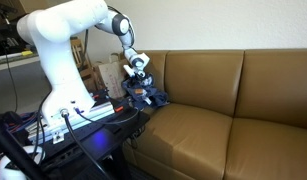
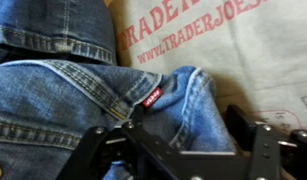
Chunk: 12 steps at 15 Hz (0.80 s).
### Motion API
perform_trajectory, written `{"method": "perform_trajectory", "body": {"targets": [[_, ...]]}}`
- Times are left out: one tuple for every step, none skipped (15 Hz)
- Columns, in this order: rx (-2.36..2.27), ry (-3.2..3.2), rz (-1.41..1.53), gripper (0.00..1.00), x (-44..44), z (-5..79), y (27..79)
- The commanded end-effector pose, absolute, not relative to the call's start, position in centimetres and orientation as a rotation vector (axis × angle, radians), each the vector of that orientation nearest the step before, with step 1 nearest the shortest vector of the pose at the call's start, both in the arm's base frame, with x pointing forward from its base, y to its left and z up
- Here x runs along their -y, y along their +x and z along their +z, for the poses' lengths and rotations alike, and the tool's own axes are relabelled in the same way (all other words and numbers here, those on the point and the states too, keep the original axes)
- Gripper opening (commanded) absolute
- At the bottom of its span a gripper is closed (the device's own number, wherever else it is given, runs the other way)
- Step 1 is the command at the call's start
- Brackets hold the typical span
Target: Move the cloth on the couch to the left
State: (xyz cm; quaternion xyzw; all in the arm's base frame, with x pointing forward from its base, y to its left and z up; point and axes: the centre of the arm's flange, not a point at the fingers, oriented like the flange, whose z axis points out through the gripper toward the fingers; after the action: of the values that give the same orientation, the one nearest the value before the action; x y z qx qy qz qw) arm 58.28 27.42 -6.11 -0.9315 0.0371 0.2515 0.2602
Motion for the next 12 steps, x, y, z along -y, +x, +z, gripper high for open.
{"method": "perform_trajectory", "body": {"targets": [[-0.04, -2.721, 0.639, 1.0, -27.1, -7.7, 58.3], [-0.019, -2.774, 0.629, 1.0, -26.9, -8.0, 58.4], [0.0, -2.827, 0.617, 1.0, -26.6, -8.0, 58.7], [0.02, -2.881, 0.603, 1.0, -26.2, -8.1, 58.9], [0.039, -2.933, 0.582, 1.0, -25.8, -7.7, 59.4], [0.058, -2.985, 0.563, 1.0, -25.4, -7.5, 59.7], [0.079, -3.032, 0.537, 1.0, -25.1, -6.9, 60.1], [0.101, -3.081, 0.513, 1.0, -24.9, -6.5, 60.3], [0.125, -3.128, 0.486, 1.0, -24.8, -6.1, 60.6], [0.149, -3.174, 0.456, 1.0, -24.7, -5.8, 60.9], [0.178, -3.221, 0.426, 1.0, -24.6, -5.5, 61.1], [0.206, -3.265, 0.391, 1.0, -24.6, -5.0, 61.2]]}}
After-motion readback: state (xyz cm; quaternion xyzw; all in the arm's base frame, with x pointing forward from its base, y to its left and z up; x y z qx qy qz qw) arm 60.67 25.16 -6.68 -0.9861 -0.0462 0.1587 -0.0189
